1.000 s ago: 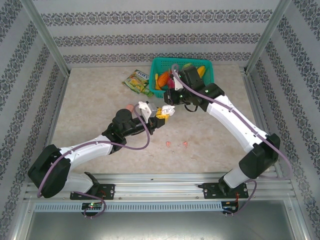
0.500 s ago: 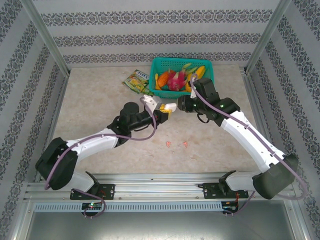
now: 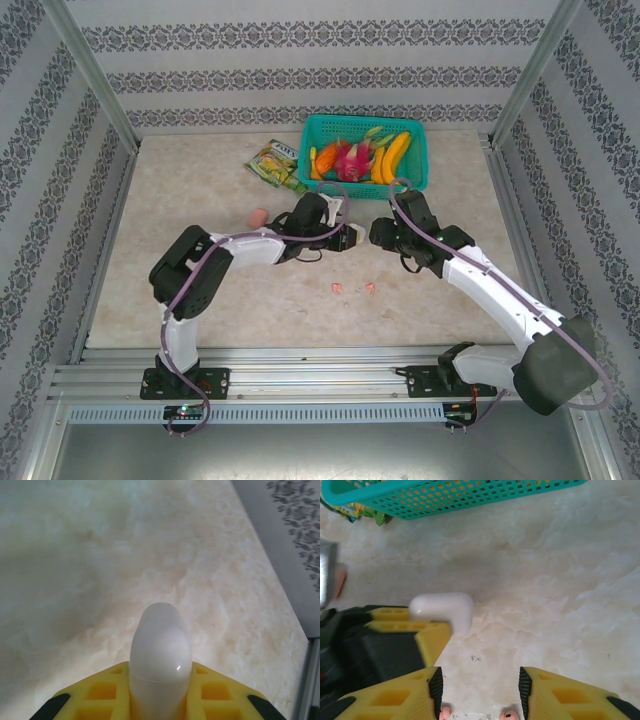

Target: Insert the wireless bluetooth earbuds into the charging case

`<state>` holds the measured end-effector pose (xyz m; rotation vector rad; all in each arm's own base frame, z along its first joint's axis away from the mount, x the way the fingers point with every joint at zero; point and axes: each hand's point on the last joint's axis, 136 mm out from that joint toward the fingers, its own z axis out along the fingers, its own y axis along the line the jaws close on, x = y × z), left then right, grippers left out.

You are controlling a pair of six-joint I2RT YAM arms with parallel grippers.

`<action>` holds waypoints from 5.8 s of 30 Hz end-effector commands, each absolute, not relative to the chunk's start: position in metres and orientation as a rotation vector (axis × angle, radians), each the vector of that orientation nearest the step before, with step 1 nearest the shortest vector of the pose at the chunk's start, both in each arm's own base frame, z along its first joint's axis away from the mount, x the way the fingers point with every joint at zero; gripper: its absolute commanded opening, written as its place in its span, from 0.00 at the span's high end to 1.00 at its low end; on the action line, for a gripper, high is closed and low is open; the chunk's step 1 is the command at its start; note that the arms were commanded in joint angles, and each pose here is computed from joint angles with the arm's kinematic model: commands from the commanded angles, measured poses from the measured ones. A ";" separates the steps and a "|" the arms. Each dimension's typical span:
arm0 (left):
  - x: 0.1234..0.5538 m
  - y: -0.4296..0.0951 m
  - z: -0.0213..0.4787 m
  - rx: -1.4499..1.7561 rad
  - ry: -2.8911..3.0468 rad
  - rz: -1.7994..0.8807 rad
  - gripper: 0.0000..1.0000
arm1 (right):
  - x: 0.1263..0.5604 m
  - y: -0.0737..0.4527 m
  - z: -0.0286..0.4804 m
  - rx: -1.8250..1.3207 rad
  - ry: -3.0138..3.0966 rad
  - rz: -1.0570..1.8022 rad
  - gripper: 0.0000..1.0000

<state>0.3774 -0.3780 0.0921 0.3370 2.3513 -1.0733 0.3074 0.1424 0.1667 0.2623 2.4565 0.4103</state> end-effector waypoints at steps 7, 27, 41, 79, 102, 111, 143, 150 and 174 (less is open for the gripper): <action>0.410 -0.395 0.066 0.179 2.537 -1.032 0.88 | 0.310 0.135 0.177 0.336 2.376 0.426 0.48; 0.418 -0.375 0.044 0.212 2.630 -0.787 0.48 | 0.305 0.131 0.200 0.328 2.331 0.445 0.42; 0.417 -0.290 0.162 0.285 2.356 -0.435 0.22 | 0.294 0.121 0.205 0.324 2.307 0.430 0.35; 0.461 -0.118 0.036 0.277 2.912 -0.022 0.10 | 0.286 0.129 0.161 0.368 2.365 0.490 0.33; 0.447 -0.109 0.018 0.226 2.945 -0.052 0.51 | 0.284 0.135 0.163 0.345 2.367 0.522 0.33; 0.434 -0.127 0.045 0.116 2.854 -0.270 0.61 | 0.285 0.177 0.150 0.197 2.404 0.609 0.33; 0.408 -0.161 0.172 -0.980 2.123 -1.086 0.71 | 0.313 0.328 0.156 -0.043 1.992 0.991 0.34; 0.394 -0.166 0.172 -1.128 2.098 -1.087 0.71 | 0.327 0.355 0.168 -0.073 1.917 1.085 0.35; 0.379 -0.203 0.189 -1.097 2.130 -1.168 0.72 | 0.354 0.367 0.182 -0.094 1.875 1.154 0.39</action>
